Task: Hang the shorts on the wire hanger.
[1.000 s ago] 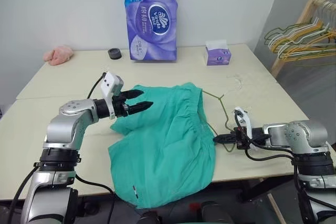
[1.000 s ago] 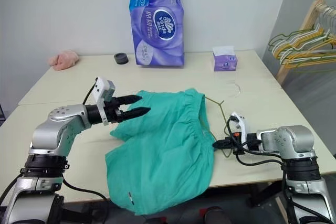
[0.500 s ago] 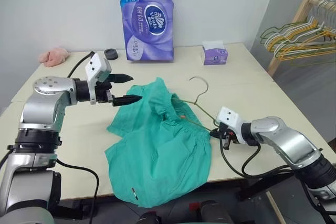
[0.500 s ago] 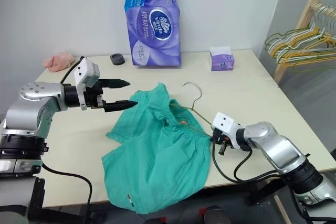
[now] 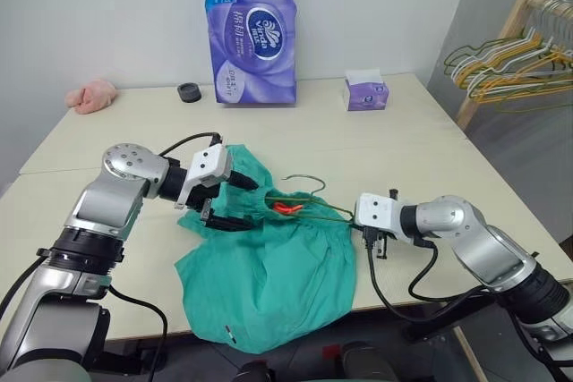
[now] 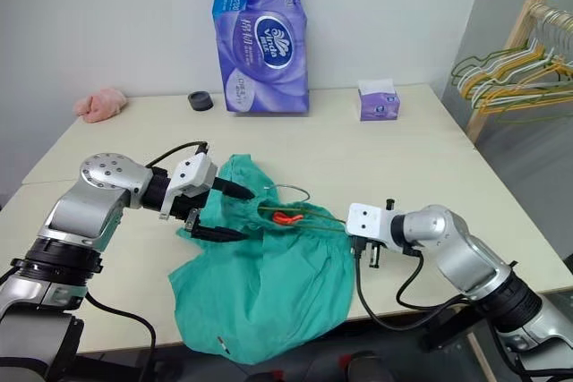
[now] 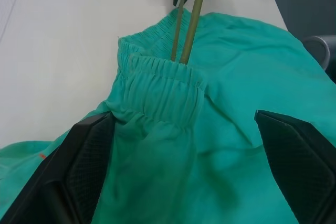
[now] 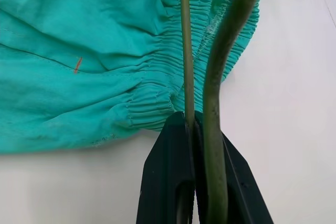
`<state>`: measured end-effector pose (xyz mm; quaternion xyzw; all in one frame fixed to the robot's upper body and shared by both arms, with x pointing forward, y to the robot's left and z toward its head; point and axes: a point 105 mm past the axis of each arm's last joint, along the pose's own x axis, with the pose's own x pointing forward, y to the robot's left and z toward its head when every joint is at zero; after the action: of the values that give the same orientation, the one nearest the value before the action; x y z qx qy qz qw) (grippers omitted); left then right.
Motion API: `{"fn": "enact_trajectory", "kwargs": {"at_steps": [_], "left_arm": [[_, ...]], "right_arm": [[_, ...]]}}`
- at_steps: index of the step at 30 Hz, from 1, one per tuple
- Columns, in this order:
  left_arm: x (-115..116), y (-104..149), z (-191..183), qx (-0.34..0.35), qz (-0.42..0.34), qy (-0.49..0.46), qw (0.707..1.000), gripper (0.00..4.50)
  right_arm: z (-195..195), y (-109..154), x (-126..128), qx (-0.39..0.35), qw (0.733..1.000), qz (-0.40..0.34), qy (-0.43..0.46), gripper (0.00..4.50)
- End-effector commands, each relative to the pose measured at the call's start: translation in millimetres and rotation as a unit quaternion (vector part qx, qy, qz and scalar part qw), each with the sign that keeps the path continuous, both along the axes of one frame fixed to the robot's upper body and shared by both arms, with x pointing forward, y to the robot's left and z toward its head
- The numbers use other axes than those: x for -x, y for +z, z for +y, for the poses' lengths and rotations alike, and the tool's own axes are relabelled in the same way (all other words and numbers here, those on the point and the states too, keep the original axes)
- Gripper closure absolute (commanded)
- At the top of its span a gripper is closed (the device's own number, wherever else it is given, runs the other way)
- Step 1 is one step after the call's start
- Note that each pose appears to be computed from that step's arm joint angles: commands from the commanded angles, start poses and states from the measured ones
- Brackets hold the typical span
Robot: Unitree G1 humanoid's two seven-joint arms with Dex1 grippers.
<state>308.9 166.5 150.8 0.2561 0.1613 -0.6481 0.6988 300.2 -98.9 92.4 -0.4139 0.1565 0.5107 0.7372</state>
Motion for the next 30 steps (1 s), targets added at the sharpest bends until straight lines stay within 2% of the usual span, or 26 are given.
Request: {"fn": "enact_trajectory", "kwargs": {"at_steps": [1,3,6,19,24,25,28,30], "left_arm": [[2,-7,2,-0.027,-0.004,-0.008,1.0,0.02],[0,-13,3,-0.04,-0.01,-0.004,0.999,0.02],[-1,-23,9,-0.063,-0.015,-0.001,0.998,0.57],[-11,-27,4,-0.038,-0.039,0.021,0.998,4.37],[-12,-27,6,-0.034,-0.038,0.026,0.998,4.45],[-12,-27,6,-0.033,-0.039,0.027,0.998,4.45],[-13,-26,8,-0.032,-0.041,0.032,0.998,4.5],[-14,-26,8,-0.032,-0.042,0.034,0.998,4.5]], "right_arm": [[8,21,-4,-0.013,0.999,-0.038,0.019,4.5],[9,22,-4,-0.014,0.999,-0.04,0.02,4.5],[11,26,-2,-0.017,0.998,-0.045,0.026,4.5],[21,37,9,-0.035,0.995,-0.066,0.068,4.5],[12,39,15,-0.019,0.994,-0.061,0.091,4.5],[6,42,10,-0.011,0.993,-0.079,0.087,4.5],[-20,44,1,0.026,0.993,-0.089,0.068,3.75],[-28,46,-2,0.031,0.993,-0.094,0.059,3.09]]}}
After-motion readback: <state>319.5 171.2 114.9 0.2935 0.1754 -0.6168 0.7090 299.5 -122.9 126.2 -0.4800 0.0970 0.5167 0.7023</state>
